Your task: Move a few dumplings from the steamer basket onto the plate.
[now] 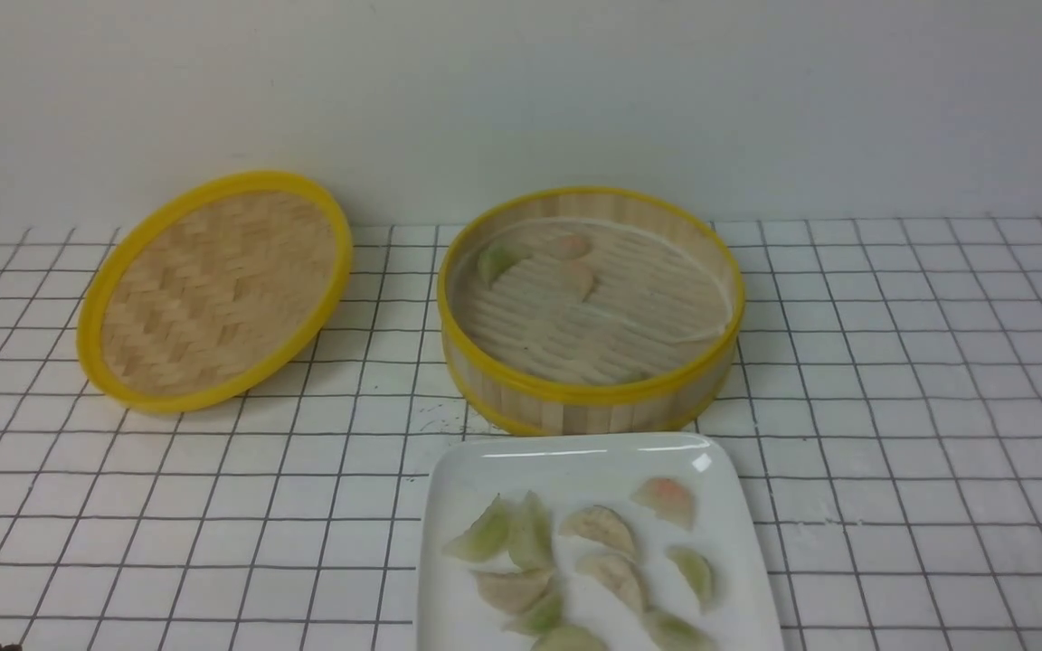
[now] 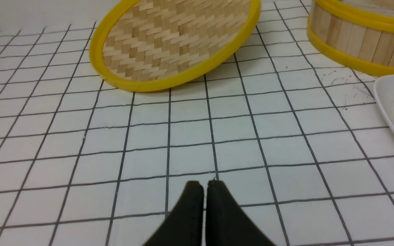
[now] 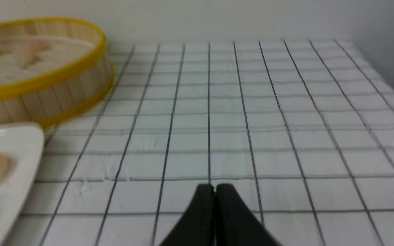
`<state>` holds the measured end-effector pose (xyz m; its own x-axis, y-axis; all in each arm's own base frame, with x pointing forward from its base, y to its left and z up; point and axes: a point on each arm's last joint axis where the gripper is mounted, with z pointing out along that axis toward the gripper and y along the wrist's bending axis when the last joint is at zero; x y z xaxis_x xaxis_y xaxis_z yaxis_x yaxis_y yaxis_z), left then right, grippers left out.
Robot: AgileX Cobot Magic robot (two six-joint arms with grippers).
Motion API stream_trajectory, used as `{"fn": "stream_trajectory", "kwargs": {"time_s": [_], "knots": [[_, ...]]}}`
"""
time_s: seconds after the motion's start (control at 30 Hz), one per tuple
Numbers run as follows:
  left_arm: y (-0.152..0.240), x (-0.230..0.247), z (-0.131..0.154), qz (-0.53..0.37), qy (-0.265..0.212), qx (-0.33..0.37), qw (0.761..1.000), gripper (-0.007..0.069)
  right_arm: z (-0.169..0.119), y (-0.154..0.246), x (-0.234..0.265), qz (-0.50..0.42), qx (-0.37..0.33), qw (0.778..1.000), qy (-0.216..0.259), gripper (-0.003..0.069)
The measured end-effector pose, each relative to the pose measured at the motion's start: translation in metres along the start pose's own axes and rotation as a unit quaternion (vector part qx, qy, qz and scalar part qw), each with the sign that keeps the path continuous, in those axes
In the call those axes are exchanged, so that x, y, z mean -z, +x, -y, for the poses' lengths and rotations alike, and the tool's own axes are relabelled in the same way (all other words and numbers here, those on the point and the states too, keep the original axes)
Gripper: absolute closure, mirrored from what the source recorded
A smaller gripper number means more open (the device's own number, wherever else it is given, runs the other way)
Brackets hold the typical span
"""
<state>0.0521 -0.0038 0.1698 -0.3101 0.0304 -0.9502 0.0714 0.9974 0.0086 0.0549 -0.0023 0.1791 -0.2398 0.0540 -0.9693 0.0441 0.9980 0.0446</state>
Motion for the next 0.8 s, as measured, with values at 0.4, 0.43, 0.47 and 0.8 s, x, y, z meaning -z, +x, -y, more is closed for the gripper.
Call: {"fn": "stream_trajectory", "kwargs": {"time_s": [0.4, 0.43, 0.47, 0.8], "knots": [[0.0, 0.0, 0.0, 0.0, 0.0, 0.0, 1.0, 0.0631, -0.0001, -0.0012, 0.0007, 0.015, 0.0, 1.0, -0.001, 0.0673], [0.0, 0.0, 0.0, 0.0, 0.0, 0.0, 1.0, 0.0631, -0.0001, -0.0012, 0.0007, 0.015, 0.0, 1.0, -0.001, 0.0673], [0.0, 0.0, 0.0, 0.0, 0.0, 0.0, 1.0, 0.0631, 0.0, -0.0012, 0.0007, 0.015, 0.0, 1.0, 0.0, 0.0673], [0.0, 0.0, 0.0, 0.0, 0.0, 0.0, 1.0, 0.0631, 0.0, -0.0012, 0.0007, 0.015, 0.0, 1.0, 0.0, 0.0673]]}}
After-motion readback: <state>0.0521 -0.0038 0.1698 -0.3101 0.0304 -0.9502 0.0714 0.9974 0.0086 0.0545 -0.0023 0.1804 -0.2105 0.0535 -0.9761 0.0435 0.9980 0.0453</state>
